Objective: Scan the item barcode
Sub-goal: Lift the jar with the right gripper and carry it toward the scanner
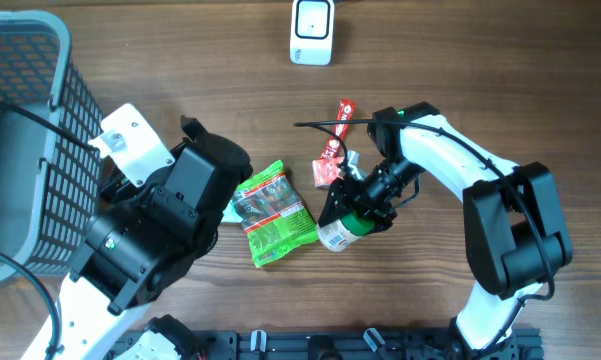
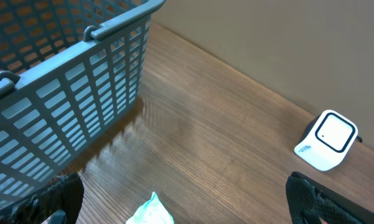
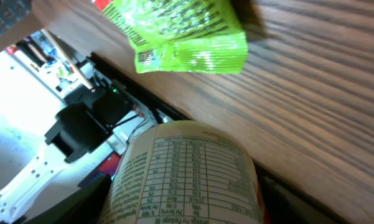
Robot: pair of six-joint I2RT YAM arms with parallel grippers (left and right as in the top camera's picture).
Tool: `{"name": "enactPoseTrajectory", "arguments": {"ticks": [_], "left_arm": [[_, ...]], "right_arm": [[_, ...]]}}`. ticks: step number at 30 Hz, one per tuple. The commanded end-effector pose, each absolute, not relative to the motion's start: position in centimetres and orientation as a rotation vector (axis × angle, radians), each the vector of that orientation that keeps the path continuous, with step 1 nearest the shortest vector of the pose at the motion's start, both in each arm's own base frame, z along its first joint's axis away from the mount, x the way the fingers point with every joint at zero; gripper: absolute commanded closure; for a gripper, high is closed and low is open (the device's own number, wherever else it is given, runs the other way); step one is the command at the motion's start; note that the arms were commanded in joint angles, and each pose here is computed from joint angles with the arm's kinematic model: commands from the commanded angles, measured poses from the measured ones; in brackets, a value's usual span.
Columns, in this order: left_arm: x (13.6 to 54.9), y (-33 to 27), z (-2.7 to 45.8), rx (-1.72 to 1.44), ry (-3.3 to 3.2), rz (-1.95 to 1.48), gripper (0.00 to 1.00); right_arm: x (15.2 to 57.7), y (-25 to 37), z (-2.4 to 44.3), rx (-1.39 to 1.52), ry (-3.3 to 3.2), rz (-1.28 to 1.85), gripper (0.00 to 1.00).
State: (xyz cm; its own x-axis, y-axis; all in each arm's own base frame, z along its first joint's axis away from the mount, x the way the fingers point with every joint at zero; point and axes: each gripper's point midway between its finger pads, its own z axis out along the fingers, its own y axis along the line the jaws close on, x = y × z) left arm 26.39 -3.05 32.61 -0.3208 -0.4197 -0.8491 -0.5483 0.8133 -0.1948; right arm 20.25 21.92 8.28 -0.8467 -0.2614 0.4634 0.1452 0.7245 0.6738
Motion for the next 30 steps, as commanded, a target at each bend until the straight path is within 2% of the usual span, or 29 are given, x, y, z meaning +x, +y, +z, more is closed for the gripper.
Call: {"name": "enactPoseTrajectory", "arguments": {"ticks": [1, 8, 14, 18, 21, 26, 30], "left_arm": [[26.4, -2.9, 32.7, -0.729, 1.942, 0.168, 0.0], [26.4, -2.9, 32.7, -0.729, 1.942, 0.168, 0.0], [26.4, -2.9, 32.7, -0.729, 1.942, 0.168, 0.0], [26.4, -2.9, 32.7, -0.729, 1.942, 0.168, 0.0], [26.4, -2.9, 32.7, -0.729, 1.942, 0.168, 0.0], [26.4, -2.9, 32.7, -0.729, 1.942, 0.168, 0.0], [26.4, -2.9, 32.7, -0.729, 1.942, 0.168, 0.0]], "right_arm": [[20.5, 22.6, 8.9, 0.113, -2.346, -1.088, 0.26], [20.9, 22.5, 8.6, 0.217, -2.381, -1.114, 0.27], [23.7, 23.4, 8.0, 0.284, -2.488, -1.179, 0.27], [26.2, 24.4, 10.0, 0.32, -2.54, -1.236, 0.27], [29.2, 25.2, 11.6, 0.362, -2.638, -1.266, 0.29], [36.8, 24.9, 12.5, 0.304, -3.001, -1.14, 0.3], [40.7, 26.0, 14.1, 0.385, -3.143, -1.258, 0.3]]}}
